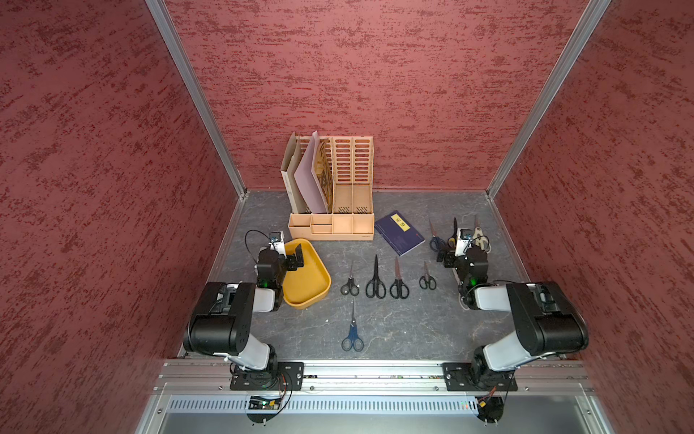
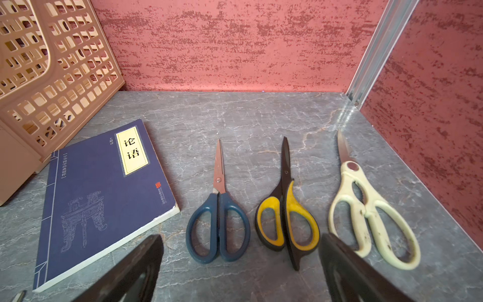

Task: Take the scissors out of the storage box
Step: Reset both arms

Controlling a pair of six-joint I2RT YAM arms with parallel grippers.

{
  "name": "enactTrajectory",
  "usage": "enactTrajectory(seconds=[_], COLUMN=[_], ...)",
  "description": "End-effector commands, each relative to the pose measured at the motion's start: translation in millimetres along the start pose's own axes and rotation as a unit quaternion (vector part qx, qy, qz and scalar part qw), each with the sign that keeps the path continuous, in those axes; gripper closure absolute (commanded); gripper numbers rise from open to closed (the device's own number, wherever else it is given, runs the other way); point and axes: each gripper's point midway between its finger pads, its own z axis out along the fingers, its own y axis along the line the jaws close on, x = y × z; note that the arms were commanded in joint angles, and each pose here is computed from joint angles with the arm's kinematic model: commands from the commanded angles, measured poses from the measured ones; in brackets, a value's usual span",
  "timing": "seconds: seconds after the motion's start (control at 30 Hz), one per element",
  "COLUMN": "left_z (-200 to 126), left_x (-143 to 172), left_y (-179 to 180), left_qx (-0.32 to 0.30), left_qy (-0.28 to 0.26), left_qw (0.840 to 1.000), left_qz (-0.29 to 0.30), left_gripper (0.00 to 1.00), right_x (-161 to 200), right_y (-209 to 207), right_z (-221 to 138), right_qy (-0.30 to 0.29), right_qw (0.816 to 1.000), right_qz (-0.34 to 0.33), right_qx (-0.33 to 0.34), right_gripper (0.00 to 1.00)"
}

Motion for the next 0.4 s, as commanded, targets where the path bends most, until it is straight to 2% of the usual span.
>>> enactTrajectory(seconds=[0.0,0.37], left_z=[2.9,3.3], left_x=[-21.7,-21.2], left_y=[0.0,1.1], left_qx=[0.019,0.019], left_qy=[-0.032,-0.028], left_qw=[0.999,0.999], left_qz=[-0.003,-0.006], left_gripper=[0.0,0.0], right_x=[-9.4,-10.2], right_y=[-0.1,-0.4], right_z=[-0.9,0.0], right_qy=[-0.02,-0.02], right_qw=[1.0,1.0], right_qz=[0.003,0.004], right_qx=[-0.005,-0.007], right_gripper=[0.02,0.02])
